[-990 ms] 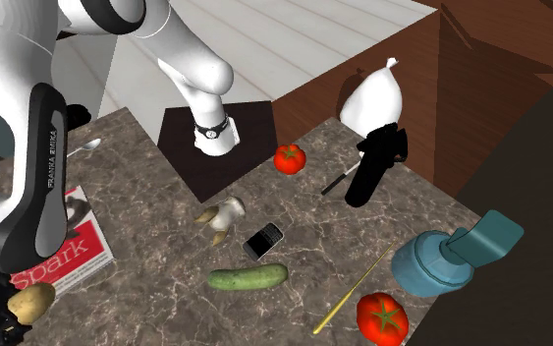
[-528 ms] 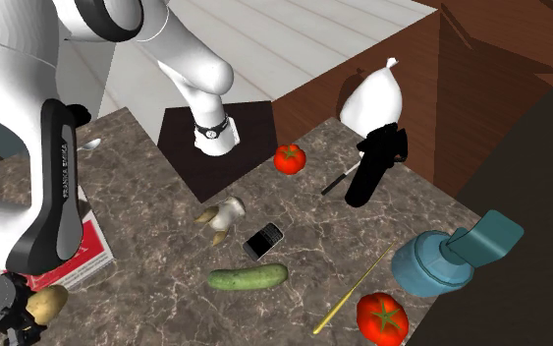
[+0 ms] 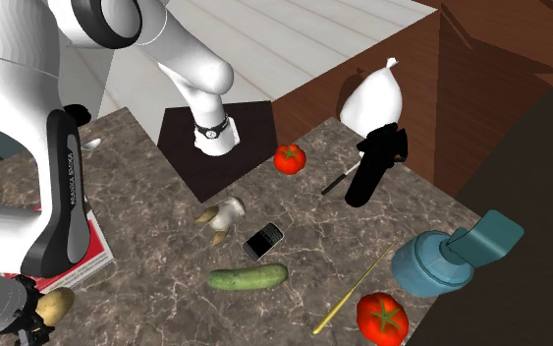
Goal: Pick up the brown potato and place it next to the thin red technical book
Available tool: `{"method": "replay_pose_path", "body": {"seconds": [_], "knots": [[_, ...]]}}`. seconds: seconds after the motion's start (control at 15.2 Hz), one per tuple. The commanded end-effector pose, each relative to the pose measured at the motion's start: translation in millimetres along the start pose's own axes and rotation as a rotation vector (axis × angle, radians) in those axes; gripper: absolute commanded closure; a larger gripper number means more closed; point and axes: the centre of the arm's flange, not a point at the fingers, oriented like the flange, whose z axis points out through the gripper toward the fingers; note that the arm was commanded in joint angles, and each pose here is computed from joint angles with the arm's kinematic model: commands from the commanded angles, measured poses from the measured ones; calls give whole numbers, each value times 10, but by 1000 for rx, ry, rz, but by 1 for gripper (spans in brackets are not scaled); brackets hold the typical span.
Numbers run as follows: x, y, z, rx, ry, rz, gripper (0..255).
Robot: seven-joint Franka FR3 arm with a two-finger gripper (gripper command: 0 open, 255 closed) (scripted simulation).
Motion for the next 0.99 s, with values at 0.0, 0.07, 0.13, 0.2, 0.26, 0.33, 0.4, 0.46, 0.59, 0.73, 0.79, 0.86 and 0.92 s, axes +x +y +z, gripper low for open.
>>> {"method": "replay_pose_path", "body": {"seconds": [0.0,0.07,0.13,0.2,0.26,0.33,0.4,0.46,0.59,0.73,0.79,0.86,0.92], "knots": [[0,0,1,0,0,0,255],[0,0,1,0,0,0,255],[0,0,1,0,0,0,0],[0,0,1,0,0,0,0],[0,0,1,0,0,0,0],[0,0,1,0,0,0,0],[0,0,1,0,0,0,0],[0,0,1,0,0,0,0],[0,0,-263,0,0,0,0],[0,0,-498,0,0,0,0],[0,0,-498,0,0,0,0],[0,0,-498,0,0,0,0],[0,0,-499,0,0,0,0]]}}
